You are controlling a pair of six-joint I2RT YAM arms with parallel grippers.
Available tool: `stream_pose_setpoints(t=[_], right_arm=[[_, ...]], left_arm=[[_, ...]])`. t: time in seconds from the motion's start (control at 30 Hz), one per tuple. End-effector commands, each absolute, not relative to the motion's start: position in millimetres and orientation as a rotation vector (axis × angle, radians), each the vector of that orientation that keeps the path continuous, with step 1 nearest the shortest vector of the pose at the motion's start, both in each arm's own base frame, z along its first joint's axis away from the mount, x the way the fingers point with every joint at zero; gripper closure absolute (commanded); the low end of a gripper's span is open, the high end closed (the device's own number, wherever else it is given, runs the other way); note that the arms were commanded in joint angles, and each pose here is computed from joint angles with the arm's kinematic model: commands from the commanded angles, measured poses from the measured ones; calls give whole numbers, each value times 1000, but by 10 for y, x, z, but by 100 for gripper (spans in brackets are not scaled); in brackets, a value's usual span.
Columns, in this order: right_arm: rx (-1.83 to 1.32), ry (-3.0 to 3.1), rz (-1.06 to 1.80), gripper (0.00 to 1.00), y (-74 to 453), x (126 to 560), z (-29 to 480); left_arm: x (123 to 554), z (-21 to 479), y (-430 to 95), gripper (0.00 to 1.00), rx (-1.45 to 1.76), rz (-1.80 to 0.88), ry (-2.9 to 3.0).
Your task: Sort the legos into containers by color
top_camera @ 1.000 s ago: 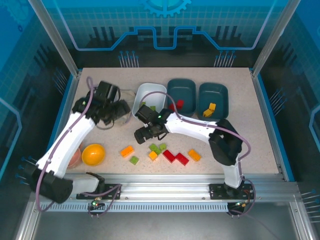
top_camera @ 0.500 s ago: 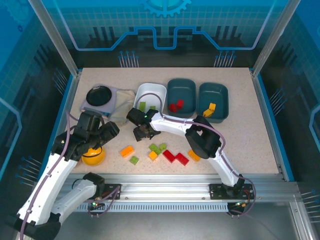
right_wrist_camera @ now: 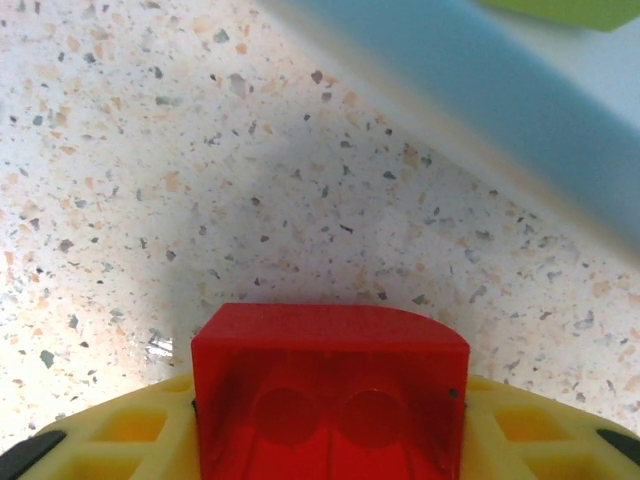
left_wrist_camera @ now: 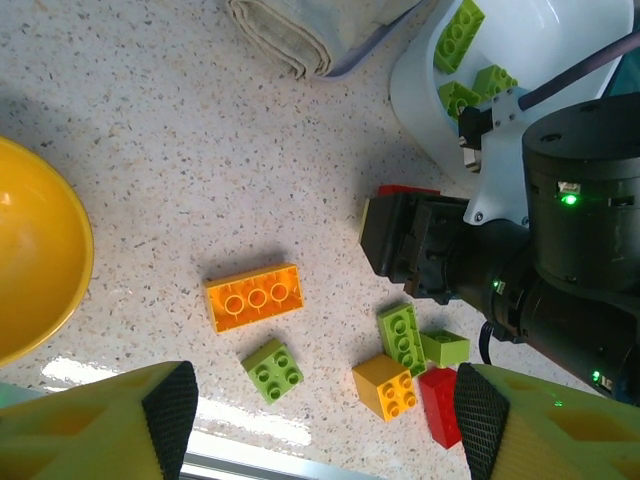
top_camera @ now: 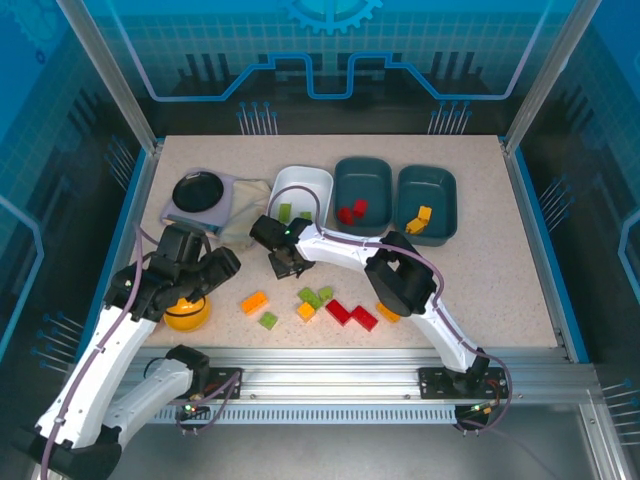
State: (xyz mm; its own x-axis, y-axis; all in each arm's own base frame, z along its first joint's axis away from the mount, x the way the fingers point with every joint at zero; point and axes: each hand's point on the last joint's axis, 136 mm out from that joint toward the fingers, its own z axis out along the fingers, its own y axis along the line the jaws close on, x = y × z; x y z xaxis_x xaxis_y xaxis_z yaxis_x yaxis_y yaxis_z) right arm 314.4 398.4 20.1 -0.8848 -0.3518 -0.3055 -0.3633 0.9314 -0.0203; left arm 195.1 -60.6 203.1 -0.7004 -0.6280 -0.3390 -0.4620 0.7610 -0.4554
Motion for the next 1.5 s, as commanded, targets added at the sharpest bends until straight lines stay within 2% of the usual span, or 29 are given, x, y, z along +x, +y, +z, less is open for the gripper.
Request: stream_pose_setpoints(t=[0.0, 0.17, 0.33, 0.5, 0.77, 0.9, 1.03, 1.27, 1.37, 1.47], right_arm=[[-571, 2753, 61, 56, 3993, 3071, 349], [-575, 2718, 136, 56, 3869, 2900, 740], [-482, 2714, 183, 56, 3441, 2795, 1154], [-334, 2698, 146, 57, 2798, 3060, 1452], [-127, 2808, 14, 57, 2030, 3902, 1176], [-61, 2863, 1, 56, 1890, 4242, 978], [-32, 2919, -23, 55, 1832, 4390, 801], [13, 2952, -16, 43, 1839, 4417, 705], [9, 2928, 7, 33, 1875, 4427, 836], [5, 2874, 43, 30, 1911, 4460, 1091]], left_arm=[[1938, 1957, -682, 28, -786, -504, 2511], [1970, 1921, -821, 28, -707, -588, 2529], [2077, 1995, -1145, 29, -567, -754, 2529], [2300, 2136, -1576, 29, -396, -829, 2538], [2879, 2335, -2081, 28, -295, -883, 2513], [3095, 2399, -2223, 29, -258, -877, 2510], [3175, 2320, -2252, 29, -274, -843, 2539], [3141, 2122, -2185, 29, -336, -780, 2596], [3104, 2091, -2146, 29, -350, -764, 2607], [3066, 2078, -2136, 29, -349, -764, 2614]])
